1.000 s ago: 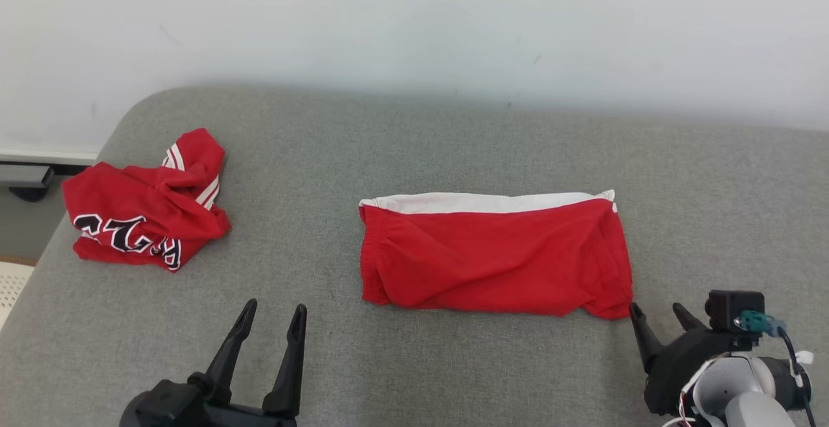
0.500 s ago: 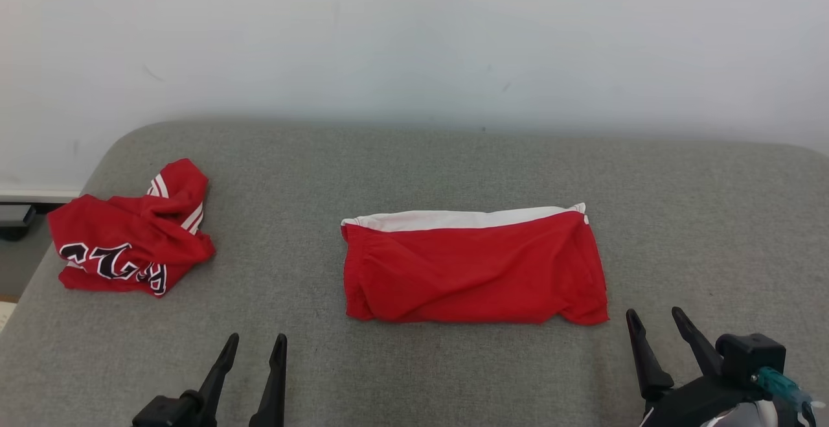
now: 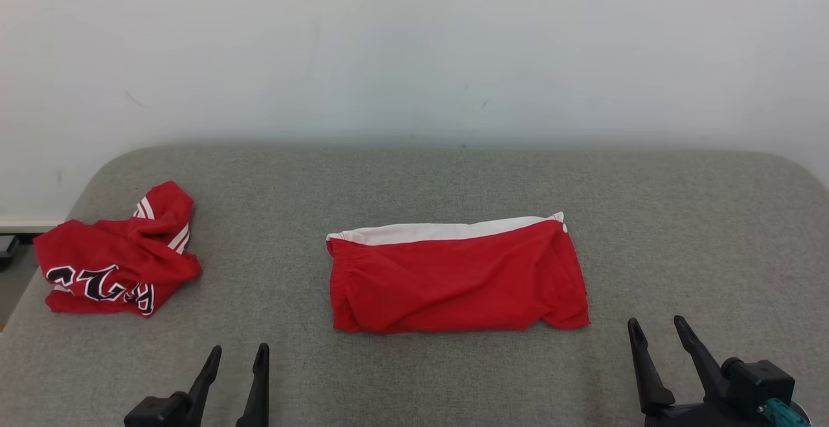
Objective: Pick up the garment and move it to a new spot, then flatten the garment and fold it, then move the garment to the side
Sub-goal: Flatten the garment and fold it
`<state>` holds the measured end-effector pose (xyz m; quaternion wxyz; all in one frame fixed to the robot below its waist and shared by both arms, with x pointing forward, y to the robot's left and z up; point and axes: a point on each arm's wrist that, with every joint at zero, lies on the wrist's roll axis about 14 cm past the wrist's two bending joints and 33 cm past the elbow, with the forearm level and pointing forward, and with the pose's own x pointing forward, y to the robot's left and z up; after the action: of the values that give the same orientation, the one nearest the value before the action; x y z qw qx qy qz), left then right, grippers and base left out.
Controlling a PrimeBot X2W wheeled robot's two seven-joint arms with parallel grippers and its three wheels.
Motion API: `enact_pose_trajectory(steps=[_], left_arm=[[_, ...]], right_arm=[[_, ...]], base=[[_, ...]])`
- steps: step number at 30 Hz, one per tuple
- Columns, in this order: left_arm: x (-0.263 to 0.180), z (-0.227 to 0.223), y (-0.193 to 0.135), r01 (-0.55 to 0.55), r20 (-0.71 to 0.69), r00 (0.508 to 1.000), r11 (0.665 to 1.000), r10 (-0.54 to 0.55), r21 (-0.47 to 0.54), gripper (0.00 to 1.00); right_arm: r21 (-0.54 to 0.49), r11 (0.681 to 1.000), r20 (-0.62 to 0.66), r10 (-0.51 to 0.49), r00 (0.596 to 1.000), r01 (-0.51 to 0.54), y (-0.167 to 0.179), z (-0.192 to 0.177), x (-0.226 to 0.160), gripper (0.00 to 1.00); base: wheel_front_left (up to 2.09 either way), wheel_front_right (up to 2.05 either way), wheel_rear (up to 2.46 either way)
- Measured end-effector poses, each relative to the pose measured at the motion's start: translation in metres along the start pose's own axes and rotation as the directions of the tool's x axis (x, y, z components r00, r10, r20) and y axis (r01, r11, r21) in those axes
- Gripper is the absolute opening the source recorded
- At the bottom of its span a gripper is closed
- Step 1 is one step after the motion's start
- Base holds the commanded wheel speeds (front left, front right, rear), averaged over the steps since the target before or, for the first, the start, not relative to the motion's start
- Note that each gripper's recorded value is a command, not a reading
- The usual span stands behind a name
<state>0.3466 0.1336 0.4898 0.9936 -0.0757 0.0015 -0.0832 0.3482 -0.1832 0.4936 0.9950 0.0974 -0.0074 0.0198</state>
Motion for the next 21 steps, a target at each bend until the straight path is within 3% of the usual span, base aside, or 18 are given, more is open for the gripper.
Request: enact_pose_trajectory(steps=[21], left_arm=[[0.000, 0.004, 0.016, -0.044, 0.021, 0.999, 0.999, 0.044, 0.006, 1.00]], right_arm=[[0.011, 0.999, 0.022, -0.051, 0.998, 0.051, -0.016, -0.002, -0.003, 1.00]], base=[[0.00, 0.00, 0.00]])
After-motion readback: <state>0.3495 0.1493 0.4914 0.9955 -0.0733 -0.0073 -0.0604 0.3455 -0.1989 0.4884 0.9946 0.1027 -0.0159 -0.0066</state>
